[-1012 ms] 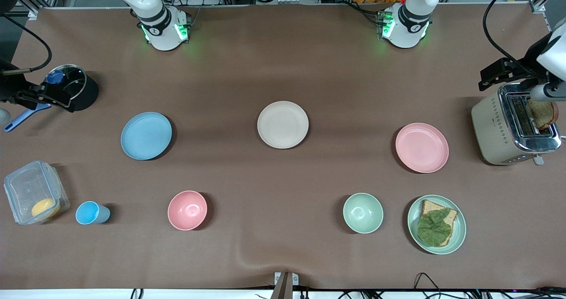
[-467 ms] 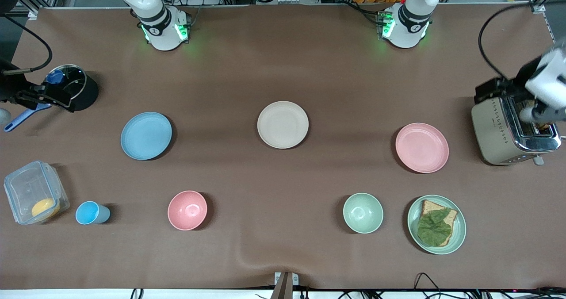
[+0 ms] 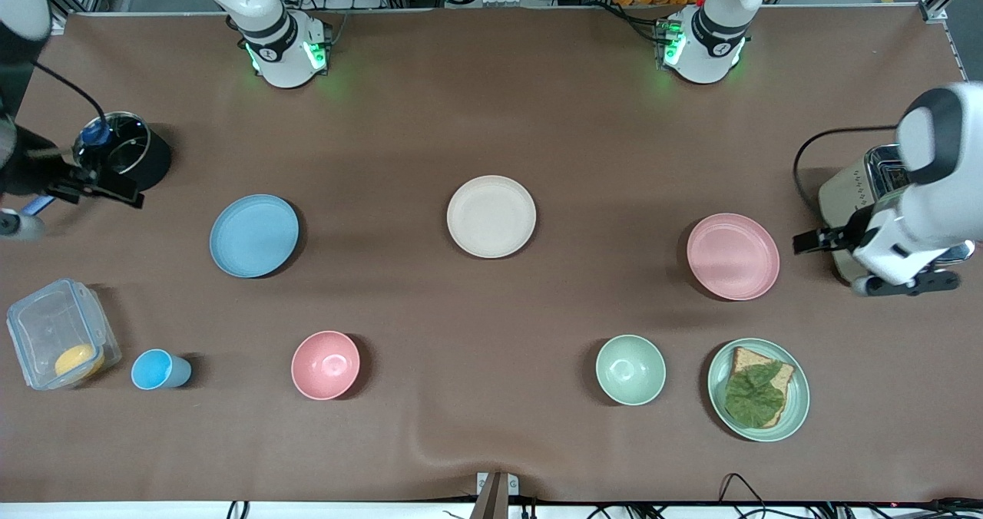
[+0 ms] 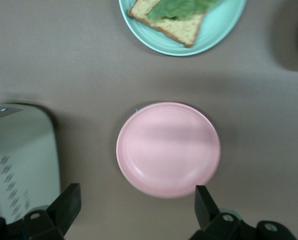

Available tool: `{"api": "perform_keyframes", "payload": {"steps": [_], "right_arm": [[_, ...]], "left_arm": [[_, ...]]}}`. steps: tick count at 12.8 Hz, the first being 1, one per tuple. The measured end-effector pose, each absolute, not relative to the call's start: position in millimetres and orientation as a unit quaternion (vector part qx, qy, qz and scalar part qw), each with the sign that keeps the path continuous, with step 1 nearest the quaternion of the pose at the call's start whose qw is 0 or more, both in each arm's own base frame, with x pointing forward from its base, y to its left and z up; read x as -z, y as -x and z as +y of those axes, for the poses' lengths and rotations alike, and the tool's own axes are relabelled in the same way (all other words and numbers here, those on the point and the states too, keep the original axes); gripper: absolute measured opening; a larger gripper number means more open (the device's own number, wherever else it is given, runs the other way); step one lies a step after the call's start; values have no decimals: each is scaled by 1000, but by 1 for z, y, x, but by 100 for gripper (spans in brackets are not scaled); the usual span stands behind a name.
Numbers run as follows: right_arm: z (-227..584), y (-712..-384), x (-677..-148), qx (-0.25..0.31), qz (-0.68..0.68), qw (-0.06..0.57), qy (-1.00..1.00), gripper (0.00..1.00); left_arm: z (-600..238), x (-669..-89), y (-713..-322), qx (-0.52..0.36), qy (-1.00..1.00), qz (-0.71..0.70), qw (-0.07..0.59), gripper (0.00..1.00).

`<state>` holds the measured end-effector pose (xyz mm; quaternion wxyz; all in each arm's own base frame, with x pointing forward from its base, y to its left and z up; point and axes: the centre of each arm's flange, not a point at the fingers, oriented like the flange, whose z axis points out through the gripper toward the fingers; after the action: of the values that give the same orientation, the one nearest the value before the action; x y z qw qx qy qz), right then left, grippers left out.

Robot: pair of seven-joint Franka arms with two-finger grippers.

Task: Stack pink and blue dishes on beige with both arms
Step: 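Reach pink plate with the left gripper while the right gripper reaches blue, then grip the pink rim with the left gripper while the right gripper grips blue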

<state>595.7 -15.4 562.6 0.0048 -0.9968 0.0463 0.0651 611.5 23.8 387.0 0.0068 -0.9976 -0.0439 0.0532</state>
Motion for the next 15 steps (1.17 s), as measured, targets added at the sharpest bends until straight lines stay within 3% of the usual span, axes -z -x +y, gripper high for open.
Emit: {"api": "perform_keyframes", "payload": {"steps": [5, 7, 11, 15], "right_arm": [[-46, -626, -442, -153, 41, 8, 987, 100], [-76, -628, -399, -148, 20, 18, 989, 100], [-142, -602, -322, -115, -14, 61, 991, 100], [-146, -587, -268, -115, -28, 79, 990, 100]], "left_arm": [[40, -306, -592, -77, 995, -57, 4, 100], [52, -276, -590, -94, 993, -66, 3, 100], [67, -236, -588, -103, 992, -79, 0, 100], [77, -208, -585, -107, 990, -87, -2, 100]]}}
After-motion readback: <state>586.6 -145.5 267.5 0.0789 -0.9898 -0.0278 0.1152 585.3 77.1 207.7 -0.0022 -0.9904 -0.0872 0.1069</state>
